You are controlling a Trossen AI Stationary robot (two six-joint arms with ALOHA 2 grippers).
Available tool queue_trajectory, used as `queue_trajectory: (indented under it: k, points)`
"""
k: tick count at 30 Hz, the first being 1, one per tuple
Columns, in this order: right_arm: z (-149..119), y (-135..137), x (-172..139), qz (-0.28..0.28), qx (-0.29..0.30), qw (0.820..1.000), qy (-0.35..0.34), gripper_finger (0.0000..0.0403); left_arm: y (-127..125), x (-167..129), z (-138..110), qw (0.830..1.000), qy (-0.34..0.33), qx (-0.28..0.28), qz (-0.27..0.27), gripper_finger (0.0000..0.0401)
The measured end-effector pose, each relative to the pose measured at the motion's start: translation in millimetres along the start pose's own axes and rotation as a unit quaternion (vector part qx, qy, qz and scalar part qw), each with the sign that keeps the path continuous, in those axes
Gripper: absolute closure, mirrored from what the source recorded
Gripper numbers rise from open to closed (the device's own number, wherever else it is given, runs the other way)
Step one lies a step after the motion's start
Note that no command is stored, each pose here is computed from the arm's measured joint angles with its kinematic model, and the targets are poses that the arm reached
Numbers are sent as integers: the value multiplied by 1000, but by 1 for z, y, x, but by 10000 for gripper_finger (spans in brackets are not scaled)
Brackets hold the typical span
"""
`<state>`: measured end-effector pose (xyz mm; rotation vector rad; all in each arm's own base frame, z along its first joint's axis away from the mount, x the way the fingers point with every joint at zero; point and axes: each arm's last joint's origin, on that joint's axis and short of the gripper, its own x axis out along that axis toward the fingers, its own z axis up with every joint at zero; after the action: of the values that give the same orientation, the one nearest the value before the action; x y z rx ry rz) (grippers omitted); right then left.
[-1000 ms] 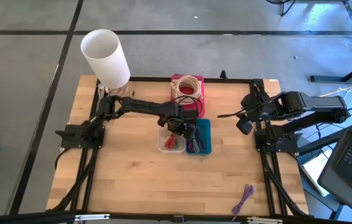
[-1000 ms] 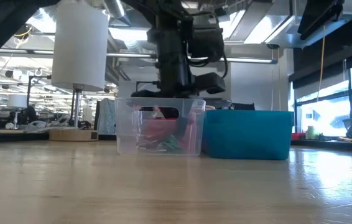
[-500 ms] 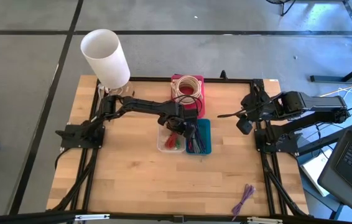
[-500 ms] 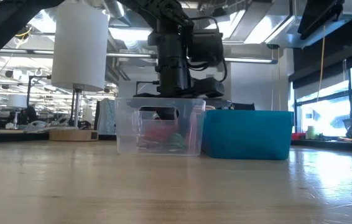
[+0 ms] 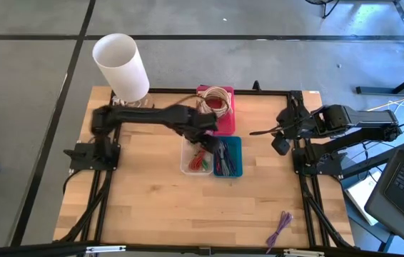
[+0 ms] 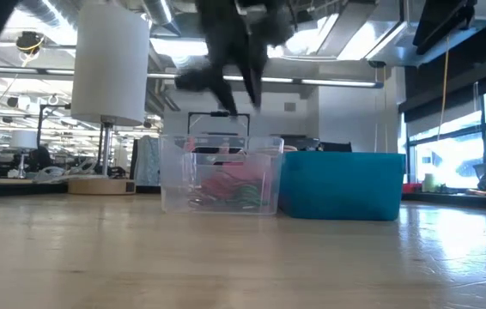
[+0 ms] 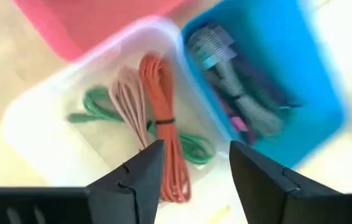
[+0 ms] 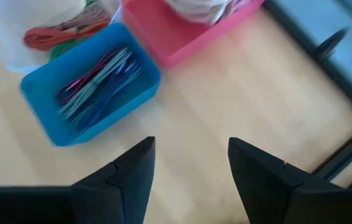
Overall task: Pick & Place USB Port
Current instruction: Put the purple charger cable into the transparent bin
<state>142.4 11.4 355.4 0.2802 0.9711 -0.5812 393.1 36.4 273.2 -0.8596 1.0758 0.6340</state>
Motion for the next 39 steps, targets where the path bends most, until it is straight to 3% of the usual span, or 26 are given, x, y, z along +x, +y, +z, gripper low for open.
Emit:
queue_trajectory:
  k: [3, 6, 12, 16, 19, 23, 26, 30, 36, 39]
  points:
    - [-2, 1, 0, 30, 23, 999, 32, 197, -5, -55, -18, 996, -80, 35, -24, 227]
    - [-10, 7, 3, 80, 37, 992, 89, 197, -3, -113, -45, 980, -178, 74, -42, 230]
    - [-45, 30, 11, 136, 107, 956, 238, 197, 20, -206, -108, 928, -337, 152, -50, 237]
    - [-70, 59, 16, 172, 190, 928, 271, 197, 41, -244, -133, 891, -416, 177, -44, 235]
    - [-84, 89, 18, 234, 257, 905, 247, 197, 55, -260, -143, 869, -449, 204, -22, 233]
    - [-104, 126, 24, 268, 361, 868, 209, 197, 70, -268, -146, 851, -467, 239, 22, 233]
    - [-122, 152, 33, 236, 407, 853, 225, 197, 79, -268, -145, 846, -460, 266, 53, 233]
    - [-148, 186, 40, 166, 436, 830, 306, 197, 90, -268, -142, 845, -451, 276, 81, 232]
    - [-153, 225, 48, 123, 426, 835, 325, 209, 99, -271, -138, 847, -451, 264, 93, 232]
    - [-153, 235, 52, 75, 418, 844, 327, 230, 102, -273, -136, 848, -447, 270, 92, 232]
